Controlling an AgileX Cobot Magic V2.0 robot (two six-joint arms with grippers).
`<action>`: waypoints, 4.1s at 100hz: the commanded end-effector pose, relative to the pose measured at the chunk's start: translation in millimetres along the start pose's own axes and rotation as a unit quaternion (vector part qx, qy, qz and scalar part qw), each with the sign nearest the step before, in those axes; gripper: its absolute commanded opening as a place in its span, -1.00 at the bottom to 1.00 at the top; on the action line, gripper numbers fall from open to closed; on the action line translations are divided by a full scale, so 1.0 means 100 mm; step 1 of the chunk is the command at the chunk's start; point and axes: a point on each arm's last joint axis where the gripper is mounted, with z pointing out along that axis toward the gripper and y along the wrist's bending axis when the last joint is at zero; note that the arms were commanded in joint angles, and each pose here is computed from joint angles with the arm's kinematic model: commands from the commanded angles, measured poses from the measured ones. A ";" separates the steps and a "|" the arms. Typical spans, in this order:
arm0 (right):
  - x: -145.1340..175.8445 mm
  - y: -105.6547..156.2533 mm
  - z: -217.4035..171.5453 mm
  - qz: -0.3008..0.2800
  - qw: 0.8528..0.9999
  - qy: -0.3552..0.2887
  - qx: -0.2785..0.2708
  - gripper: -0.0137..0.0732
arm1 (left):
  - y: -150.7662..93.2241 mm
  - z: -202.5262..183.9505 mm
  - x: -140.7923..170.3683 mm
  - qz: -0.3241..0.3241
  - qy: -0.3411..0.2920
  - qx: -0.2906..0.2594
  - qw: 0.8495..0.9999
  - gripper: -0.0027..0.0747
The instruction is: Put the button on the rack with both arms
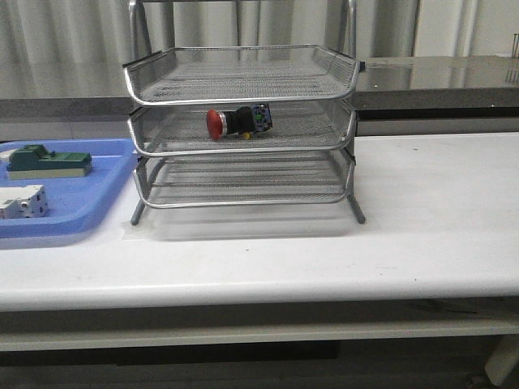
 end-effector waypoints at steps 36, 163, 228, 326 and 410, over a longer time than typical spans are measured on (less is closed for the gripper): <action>0.54 0.05 -0.01 0.013 0.987 -0.159 -0.020 -0.84 | 0.03 0.00 -0.16 -0.008 -0.049 -0.014 0.999 -0.92; 1.08 0.03 0.16 0.023 0.984 -0.174 0.016 -0.84 | 0.03 0.00 -0.16 -0.008 -0.049 -0.014 0.999 -0.92; 1.08 0.03 0.16 0.023 0.984 -0.174 0.016 -0.84 | 0.03 0.00 -0.16 -0.008 -0.049 -0.014 0.999 -0.92; 1.08 0.03 0.17 0.023 0.984 -0.174 0.016 -0.84 | -0.03 -0.16 0.36 -0.053 -0.067 -0.001 0.996 -0.92; 1.08 0.03 0.17 0.023 0.984 -0.174 0.016 -0.84 | -0.02 -0.29 0.61 -0.065 -0.099 -0.032 0.992 -0.92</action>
